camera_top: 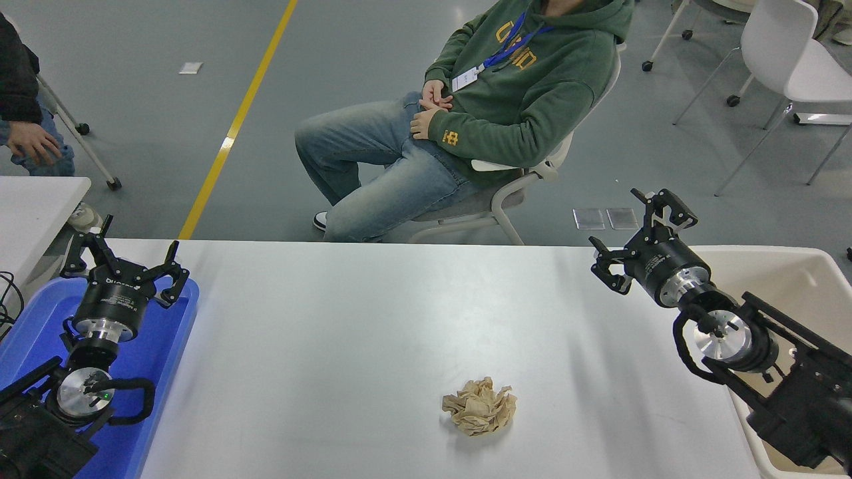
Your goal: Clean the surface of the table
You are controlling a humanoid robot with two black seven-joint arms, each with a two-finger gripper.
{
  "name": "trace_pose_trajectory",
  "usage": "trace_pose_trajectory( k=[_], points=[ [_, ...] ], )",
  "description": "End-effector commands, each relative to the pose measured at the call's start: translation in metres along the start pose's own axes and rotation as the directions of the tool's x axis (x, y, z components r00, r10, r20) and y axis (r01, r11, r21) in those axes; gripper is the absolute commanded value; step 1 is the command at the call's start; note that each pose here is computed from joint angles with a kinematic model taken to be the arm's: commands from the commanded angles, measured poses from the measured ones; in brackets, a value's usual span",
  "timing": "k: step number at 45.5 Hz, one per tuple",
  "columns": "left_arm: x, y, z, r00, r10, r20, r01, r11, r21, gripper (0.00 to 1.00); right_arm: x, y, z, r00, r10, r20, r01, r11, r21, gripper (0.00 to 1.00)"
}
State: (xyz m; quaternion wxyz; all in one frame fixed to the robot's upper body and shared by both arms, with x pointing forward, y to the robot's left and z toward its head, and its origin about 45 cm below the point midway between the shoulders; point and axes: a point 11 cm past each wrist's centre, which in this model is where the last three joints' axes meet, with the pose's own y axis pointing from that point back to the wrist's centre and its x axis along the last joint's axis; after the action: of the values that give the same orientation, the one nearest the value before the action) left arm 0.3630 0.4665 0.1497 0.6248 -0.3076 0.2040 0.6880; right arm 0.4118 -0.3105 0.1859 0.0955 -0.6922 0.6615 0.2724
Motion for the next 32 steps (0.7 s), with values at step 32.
trace_pose_trajectory(
  k=[32],
  points=[
    [0.0004, 0.0004, -0.0002, 1.000, 0.001, 0.000, -0.001, 1.000, 0.001, 1.00, 0.0039, 0.0005, -0.0001, 0.993, -0.011, -0.116, 0.012, 1.000, 0.008, 1.00]
  ],
)
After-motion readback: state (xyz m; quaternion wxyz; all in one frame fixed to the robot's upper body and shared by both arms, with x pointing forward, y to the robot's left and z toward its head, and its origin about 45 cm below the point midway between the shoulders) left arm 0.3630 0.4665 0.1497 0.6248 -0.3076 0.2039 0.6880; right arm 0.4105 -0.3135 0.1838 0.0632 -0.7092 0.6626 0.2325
